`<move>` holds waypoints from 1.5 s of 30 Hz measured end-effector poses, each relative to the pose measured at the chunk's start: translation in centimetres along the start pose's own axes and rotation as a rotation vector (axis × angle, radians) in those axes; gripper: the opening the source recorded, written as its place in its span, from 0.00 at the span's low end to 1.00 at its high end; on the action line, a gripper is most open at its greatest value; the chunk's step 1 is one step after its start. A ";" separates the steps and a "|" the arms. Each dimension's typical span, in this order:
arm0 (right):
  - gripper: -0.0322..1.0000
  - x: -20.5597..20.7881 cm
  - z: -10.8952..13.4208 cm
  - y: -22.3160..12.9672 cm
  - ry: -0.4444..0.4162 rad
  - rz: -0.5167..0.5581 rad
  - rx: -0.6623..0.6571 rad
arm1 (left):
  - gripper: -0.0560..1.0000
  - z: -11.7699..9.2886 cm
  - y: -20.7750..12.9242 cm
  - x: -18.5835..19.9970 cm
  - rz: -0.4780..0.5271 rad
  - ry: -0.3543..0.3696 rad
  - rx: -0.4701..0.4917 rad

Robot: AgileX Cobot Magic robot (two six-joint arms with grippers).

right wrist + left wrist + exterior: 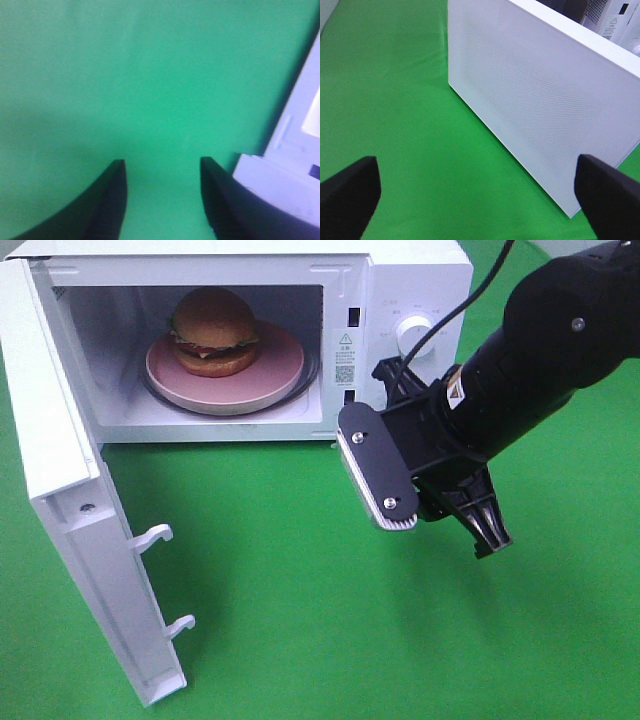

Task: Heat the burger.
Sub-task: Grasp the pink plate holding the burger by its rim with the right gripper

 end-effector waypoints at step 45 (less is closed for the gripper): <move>0.87 -8.6 -15.2 6.2 -0.209 0.019 0.000 | 0.97 0.0 0.0 0.0 0.000 0.000 0.000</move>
Point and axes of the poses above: a point on each arm's last joint axis where the gripper is mounted, x pointing back along that axis away from the gripper, z along the wrist's bending axis when the last joint is at zero, y = z × x, the point moved 6 cm from there along -x, pointing out along that axis toward the gripper, and after that the axes turned 2 degrees about -x, right-handed, at the moved point
